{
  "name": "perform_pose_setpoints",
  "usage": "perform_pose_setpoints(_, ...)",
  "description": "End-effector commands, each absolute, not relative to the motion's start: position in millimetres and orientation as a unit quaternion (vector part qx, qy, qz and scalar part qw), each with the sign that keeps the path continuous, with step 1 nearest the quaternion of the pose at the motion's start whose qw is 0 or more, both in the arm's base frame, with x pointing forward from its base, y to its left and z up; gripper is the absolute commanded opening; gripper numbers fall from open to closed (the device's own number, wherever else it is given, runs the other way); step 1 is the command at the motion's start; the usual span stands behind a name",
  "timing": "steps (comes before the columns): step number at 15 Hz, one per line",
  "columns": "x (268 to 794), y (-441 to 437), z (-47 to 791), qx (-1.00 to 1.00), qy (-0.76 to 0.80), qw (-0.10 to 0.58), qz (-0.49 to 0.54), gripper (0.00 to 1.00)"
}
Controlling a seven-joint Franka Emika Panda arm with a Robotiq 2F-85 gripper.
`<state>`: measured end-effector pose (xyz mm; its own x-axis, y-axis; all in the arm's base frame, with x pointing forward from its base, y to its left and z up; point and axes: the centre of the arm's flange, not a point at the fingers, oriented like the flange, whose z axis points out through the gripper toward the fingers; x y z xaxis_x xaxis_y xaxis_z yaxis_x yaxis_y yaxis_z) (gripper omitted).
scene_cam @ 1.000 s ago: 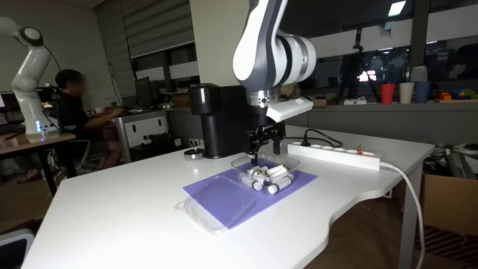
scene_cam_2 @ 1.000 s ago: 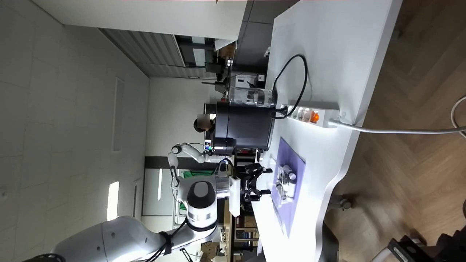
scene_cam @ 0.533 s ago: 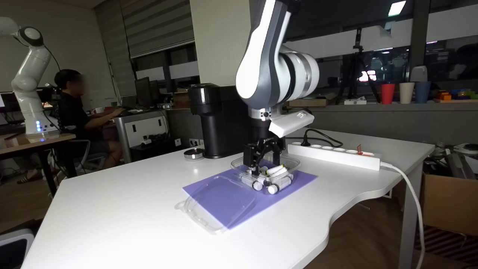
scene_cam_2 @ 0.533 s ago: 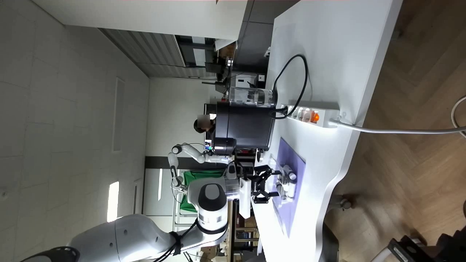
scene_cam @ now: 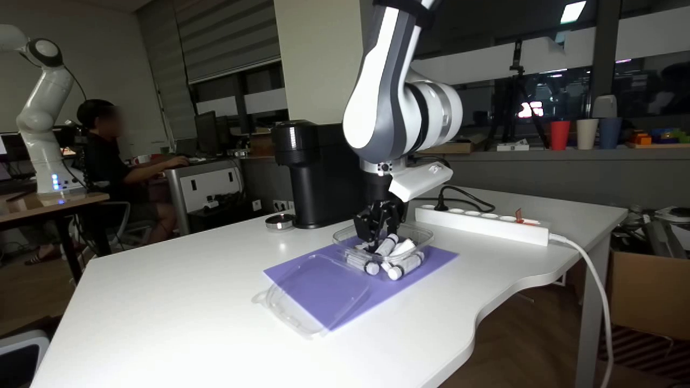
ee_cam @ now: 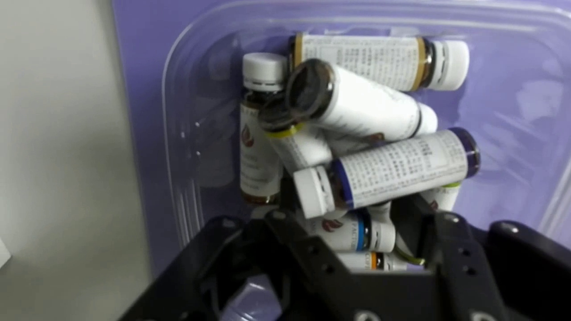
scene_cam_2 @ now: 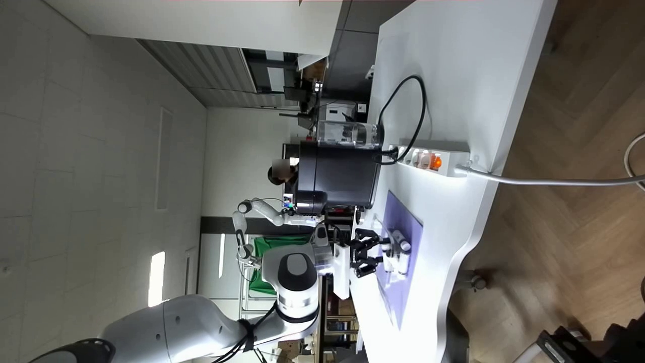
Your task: Remove one object from the container on the table
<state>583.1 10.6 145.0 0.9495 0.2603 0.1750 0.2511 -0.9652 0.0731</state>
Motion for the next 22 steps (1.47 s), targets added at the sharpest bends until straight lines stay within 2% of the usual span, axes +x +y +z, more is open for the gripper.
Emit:
perform_pose_setpoints(1,587,8,152,0.987,0.121,0.034,0.099,0.25)
perform_pose_setpoints(4,592,1,162,0.988,0.110,0.039,0.103,0.05)
perform_pose_setpoints(5,594,-1,166,0.988,0.107,0.040,0.105,0.01)
perform_pose_setpoints(9,605,-17,188,0.990,0.084,0.045,0.101,0.00)
perform_pose_setpoints(10,606,-20,192,0.993,0.072,0.045,0.086,0.26)
perform_pose_setpoints(12,606,-25,200,0.996,0.044,0.043,0.058,0.32)
perform_pose_setpoints(21,595,11,190,0.995,-0.070,-0.063,0.012,0.94)
perform_pose_setpoints(22,595,14,188,0.994,-0.084,-0.068,0.015,0.98)
